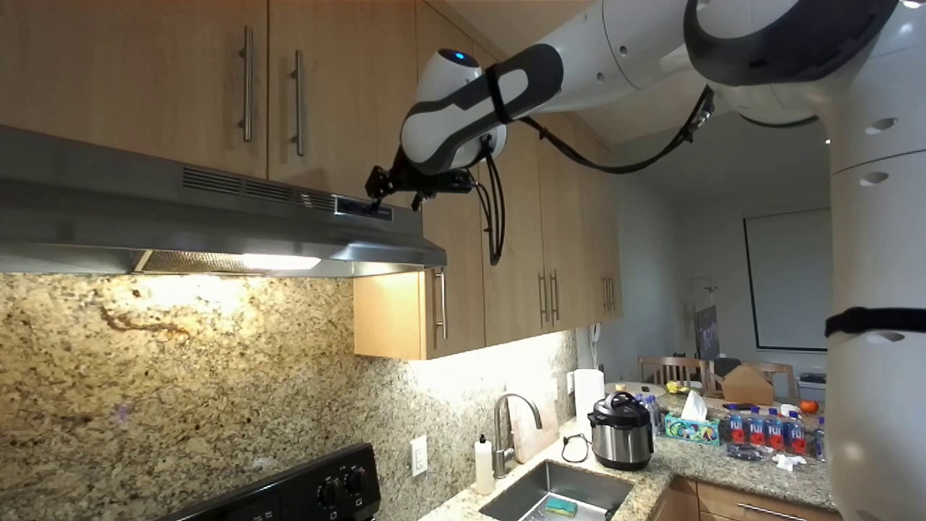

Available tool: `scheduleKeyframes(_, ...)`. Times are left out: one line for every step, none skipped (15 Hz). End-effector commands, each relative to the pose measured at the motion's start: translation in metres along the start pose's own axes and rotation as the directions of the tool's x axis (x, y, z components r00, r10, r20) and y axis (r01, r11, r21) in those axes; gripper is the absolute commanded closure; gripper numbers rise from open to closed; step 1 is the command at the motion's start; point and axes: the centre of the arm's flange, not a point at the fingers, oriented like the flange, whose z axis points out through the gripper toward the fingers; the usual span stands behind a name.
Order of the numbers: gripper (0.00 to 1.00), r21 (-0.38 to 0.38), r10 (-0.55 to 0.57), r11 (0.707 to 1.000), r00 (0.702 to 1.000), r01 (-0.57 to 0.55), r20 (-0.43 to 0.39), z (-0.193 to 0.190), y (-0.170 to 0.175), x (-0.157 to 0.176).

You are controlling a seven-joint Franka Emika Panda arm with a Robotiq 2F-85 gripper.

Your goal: Switch off the stove light

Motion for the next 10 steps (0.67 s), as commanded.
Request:
scheduleKeyframes(0.0,0.002,0.038,0.999,0.999,-0.038,-0.026,0.006,-0.017,0.014)
scheduleKeyframes(0.0,0.001,0.052,0.999,0.998,-0.052,-0.018,0.01,-0.018,0.017)
scheduleKeyframes(0.0,0.0,0.059,0.998,0.998,-0.059,-0.012,0.014,-0.018,0.019)
scheduleKeyframes(0.0,-0.008,0.077,0.997,0.997,-0.077,0.001,0.021,-0.017,0.022)
scheduleKeyframes(0.0,-0.015,0.088,0.996,0.996,-0.088,0.01,0.027,-0.016,0.023)
scheduleKeyframes(0.0,-0.022,0.101,0.995,0.994,-0.101,0.027,0.033,-0.013,0.025)
scheduleKeyframes(0.0,-0.029,0.11,0.994,0.993,-0.109,0.037,0.038,-0.011,0.025)
scheduleKeyframes(0.0,-0.032,0.121,0.992,0.991,-0.119,0.05,0.041,-0.007,0.025)
scheduleKeyframes(0.0,-0.038,0.125,0.992,0.99,-0.123,0.057,0.044,-0.005,0.025)
scheduleKeyframes(0.0,-0.043,0.137,0.99,0.989,-0.135,0.061,0.045,0.002,0.026)
